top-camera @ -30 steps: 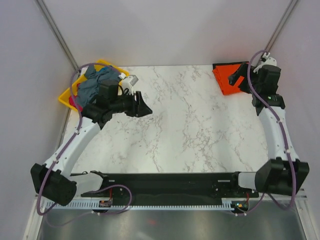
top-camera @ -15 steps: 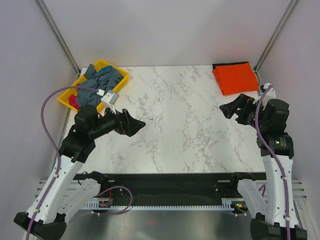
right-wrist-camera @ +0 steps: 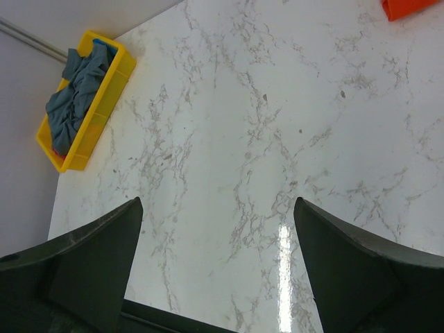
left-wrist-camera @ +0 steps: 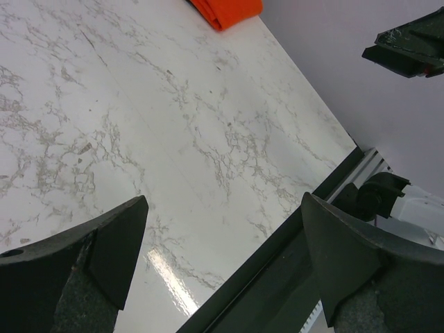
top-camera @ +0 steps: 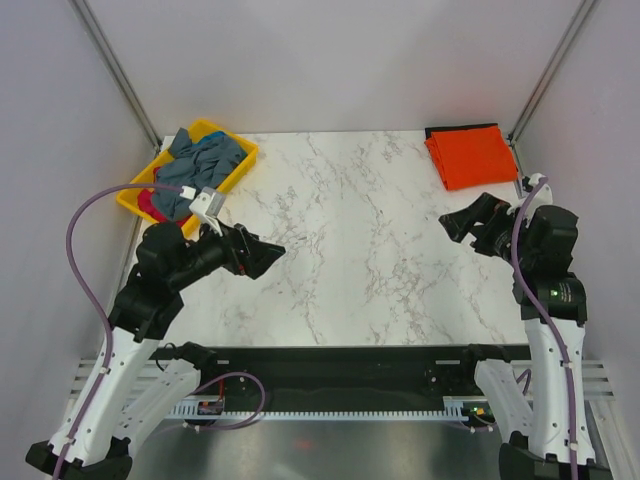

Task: Fold and stack the t-shirts
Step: Reset both grippers

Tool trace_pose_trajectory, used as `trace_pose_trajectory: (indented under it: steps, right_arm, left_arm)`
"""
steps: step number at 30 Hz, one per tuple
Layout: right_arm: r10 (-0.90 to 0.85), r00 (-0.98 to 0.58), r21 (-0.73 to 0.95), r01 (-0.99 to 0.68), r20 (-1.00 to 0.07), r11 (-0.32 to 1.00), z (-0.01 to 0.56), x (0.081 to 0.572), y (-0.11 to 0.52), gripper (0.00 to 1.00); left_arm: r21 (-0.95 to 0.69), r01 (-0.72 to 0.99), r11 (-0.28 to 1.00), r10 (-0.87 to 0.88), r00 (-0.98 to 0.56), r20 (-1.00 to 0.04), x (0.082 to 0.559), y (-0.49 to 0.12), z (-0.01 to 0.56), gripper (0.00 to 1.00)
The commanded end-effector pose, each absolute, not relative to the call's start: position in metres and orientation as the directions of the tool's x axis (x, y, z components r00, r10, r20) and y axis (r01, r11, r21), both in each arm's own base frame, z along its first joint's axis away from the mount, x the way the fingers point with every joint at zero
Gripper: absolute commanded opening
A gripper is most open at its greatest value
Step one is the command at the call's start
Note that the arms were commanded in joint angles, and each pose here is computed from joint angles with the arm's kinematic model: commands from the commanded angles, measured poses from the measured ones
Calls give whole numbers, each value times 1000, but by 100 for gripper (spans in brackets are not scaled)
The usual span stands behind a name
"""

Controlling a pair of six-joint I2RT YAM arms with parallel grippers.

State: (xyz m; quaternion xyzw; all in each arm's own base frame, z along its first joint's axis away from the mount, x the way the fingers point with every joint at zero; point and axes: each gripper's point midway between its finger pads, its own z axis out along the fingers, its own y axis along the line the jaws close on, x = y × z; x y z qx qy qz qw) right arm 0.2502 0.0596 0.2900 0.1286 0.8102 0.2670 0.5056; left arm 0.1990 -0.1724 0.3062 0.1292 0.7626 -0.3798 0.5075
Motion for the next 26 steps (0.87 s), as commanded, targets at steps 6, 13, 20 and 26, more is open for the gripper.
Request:
trace_pose_trajectory:
  steps: [6,13,20,26]
  right_arm:
    - [490,-390,558,-79,-780,826,308,245,57,98]
    - [490,-371,552,-76,-789,831,315,242,55,98]
    - [492,-367,549,-63,-789,834,315,241,53,98]
    - [503,-371,554,-36,-780,832,307,241,51,98]
  left_arm:
    - [-450,603,659,-233,-406,-884,200,-174,333,99]
    - [-443,620,647,-227,-398,-889,195,-175,334,99]
    - [-437,631,640,-222,-393,-892,187,-173,333,99]
    - [-446,619,646,-209,-418,-884,188,-173,321,99]
